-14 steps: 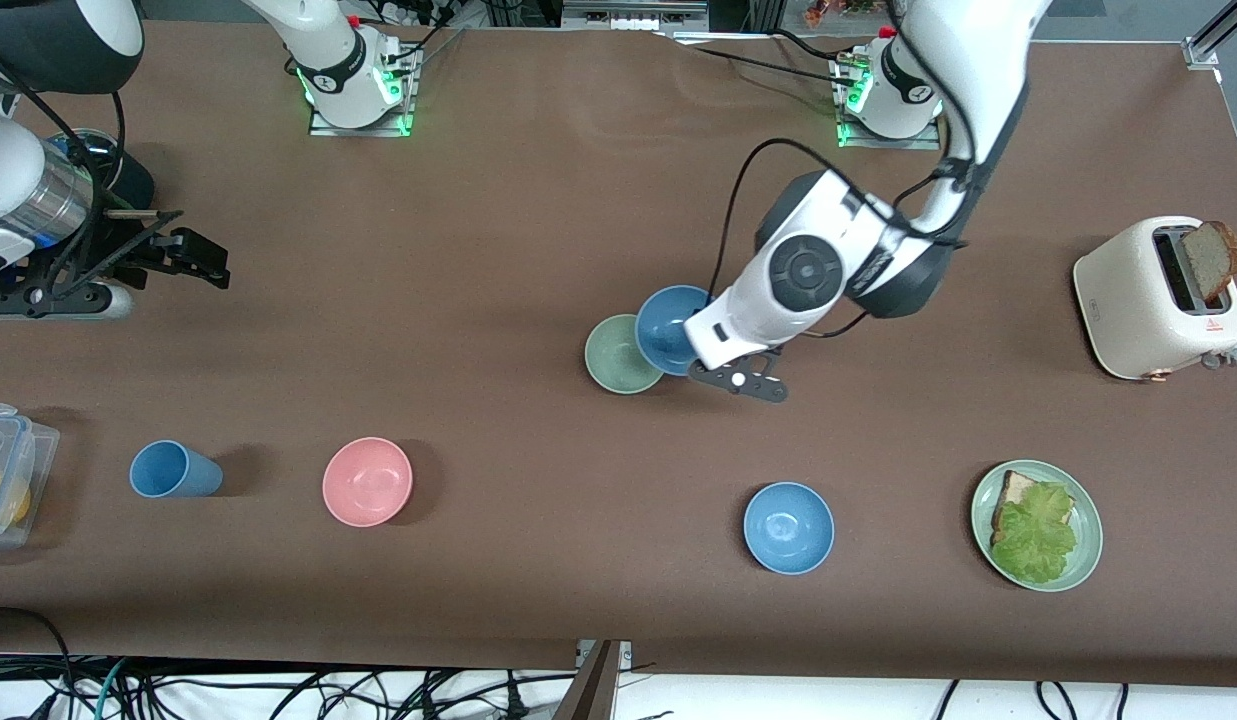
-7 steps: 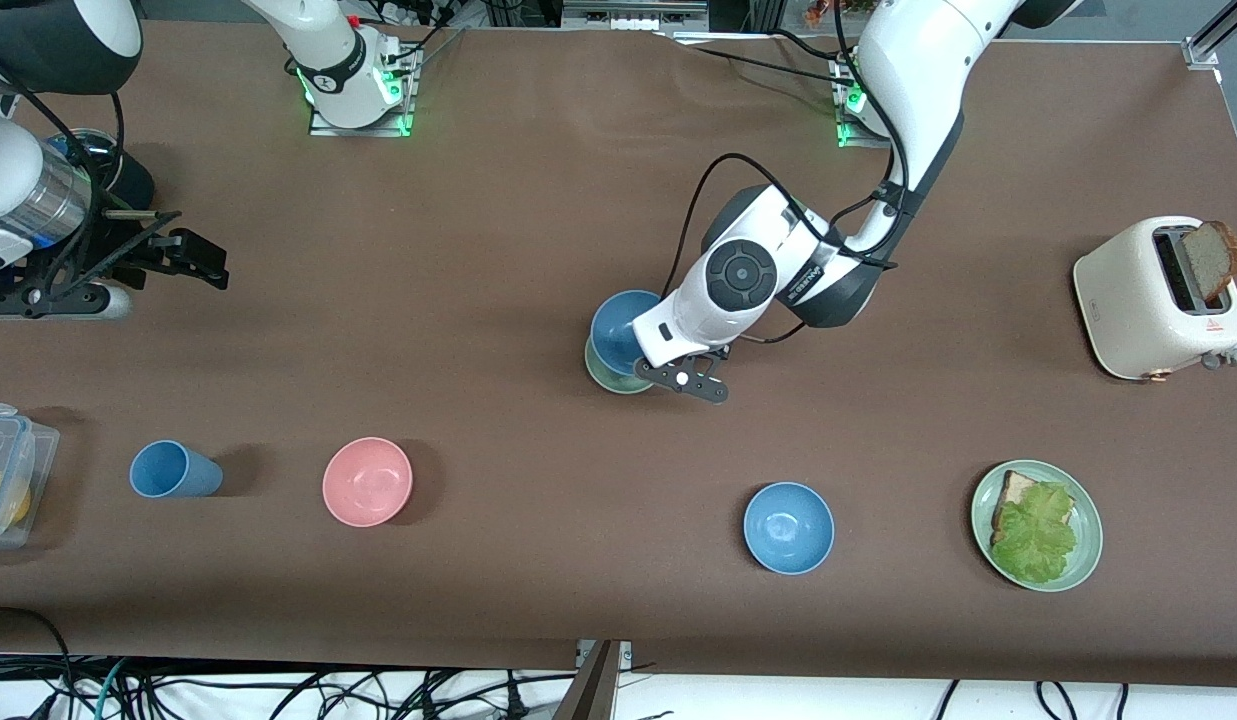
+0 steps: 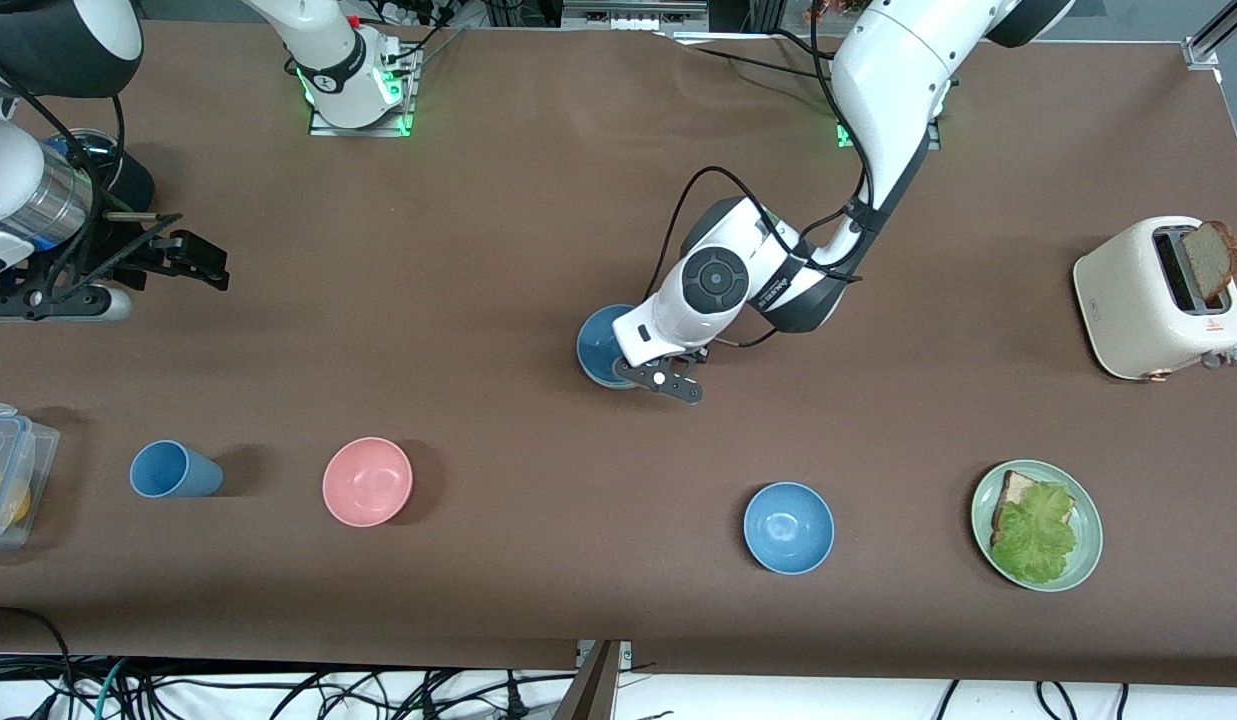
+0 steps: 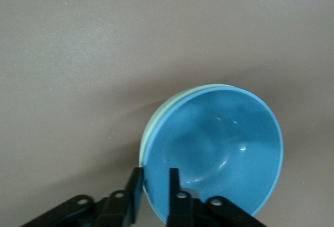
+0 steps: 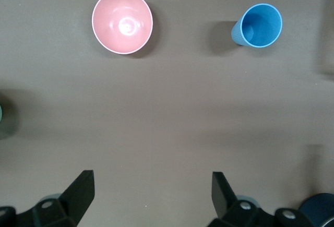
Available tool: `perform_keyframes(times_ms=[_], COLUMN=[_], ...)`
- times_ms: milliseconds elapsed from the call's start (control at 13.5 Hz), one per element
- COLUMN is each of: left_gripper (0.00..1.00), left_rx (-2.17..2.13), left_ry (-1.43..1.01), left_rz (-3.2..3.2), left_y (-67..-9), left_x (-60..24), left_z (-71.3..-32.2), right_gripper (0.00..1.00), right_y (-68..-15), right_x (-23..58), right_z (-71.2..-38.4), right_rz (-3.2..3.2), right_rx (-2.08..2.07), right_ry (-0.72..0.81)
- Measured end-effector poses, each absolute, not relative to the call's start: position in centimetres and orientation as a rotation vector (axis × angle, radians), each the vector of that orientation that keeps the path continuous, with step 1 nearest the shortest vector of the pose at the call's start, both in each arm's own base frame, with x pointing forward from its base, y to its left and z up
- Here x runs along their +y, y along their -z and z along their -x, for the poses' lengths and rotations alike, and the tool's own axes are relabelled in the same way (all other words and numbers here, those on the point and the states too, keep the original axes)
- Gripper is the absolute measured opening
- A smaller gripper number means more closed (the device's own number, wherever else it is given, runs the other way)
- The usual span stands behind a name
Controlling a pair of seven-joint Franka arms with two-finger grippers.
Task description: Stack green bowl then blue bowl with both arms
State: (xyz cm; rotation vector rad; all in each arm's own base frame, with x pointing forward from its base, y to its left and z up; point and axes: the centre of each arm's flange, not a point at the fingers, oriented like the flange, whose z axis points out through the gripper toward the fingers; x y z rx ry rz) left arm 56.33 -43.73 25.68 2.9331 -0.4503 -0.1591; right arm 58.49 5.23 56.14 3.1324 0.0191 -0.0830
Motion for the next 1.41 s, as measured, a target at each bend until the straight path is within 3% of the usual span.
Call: perform_keyframes(times_ms=[444,889,1407], left_gripper=[0.99,1.0,1.0], left_rx=[-0.417,-0.106,-0.202], left_ry=[0.17,0.191,0.232], left_rz=[-2.979,-3.079,-3.104], left_y=[-31.1,-45.4,-54.7], left_x=[-41.0,-24.3,-8.7], left_z=[-58.0,-62.2,-59.0], right_gripper=[1.0,1.0,1.0], right_y=[-56.1,-56.1,-56.1], right_x=[5.2,5.1,5.1], right_z=[-58.5,-58.5,-58.5], right_rz=[-3.132,-3.132,-3.132], right_rx=[0.018,0.017,0.016], right_ry=[0.083,0.084,0.085])
